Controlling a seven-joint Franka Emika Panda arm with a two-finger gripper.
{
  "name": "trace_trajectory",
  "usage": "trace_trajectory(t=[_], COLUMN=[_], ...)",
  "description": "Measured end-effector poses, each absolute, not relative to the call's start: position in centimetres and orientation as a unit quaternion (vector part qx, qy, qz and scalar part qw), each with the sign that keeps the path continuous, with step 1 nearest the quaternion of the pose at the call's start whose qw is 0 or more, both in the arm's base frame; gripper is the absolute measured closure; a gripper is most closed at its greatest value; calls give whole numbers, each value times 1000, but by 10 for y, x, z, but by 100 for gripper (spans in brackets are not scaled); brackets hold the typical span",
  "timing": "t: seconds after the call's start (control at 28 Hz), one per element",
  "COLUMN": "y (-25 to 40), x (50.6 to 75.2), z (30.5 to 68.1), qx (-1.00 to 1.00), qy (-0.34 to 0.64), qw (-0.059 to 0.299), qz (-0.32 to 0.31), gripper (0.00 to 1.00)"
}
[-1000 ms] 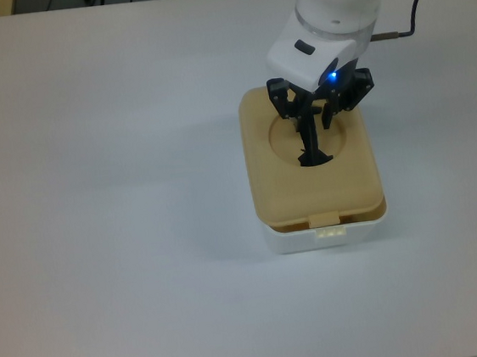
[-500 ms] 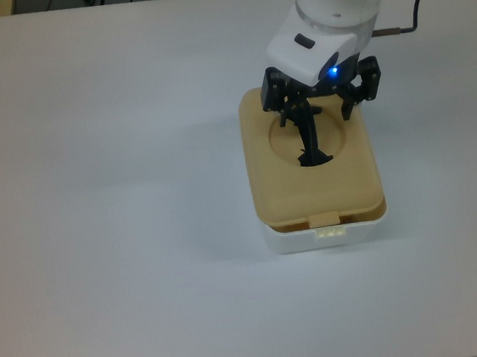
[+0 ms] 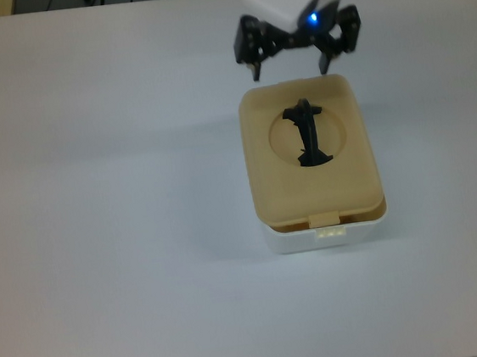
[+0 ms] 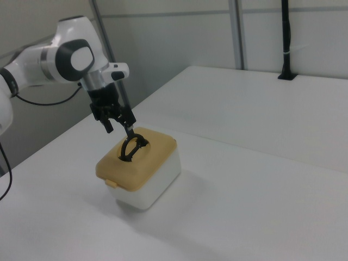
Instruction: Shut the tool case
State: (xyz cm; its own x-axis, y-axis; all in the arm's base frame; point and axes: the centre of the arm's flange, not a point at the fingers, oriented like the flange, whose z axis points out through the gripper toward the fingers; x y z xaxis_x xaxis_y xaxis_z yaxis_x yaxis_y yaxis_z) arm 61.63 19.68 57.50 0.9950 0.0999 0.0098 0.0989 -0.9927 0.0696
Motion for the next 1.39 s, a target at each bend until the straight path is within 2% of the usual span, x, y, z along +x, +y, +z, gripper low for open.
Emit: trace_trajectory(t=[0.29, 0.57, 0.96, 1.39], y=[133, 69, 3, -20], x=[593, 584, 579, 578], z=[622, 643, 638, 629], qx=[997, 997, 997, 998], qy=[66, 67, 59, 42], qw=[38, 36, 33, 32], qz=[-17, -20, -34, -44], gripper=[0, 0, 0, 0])
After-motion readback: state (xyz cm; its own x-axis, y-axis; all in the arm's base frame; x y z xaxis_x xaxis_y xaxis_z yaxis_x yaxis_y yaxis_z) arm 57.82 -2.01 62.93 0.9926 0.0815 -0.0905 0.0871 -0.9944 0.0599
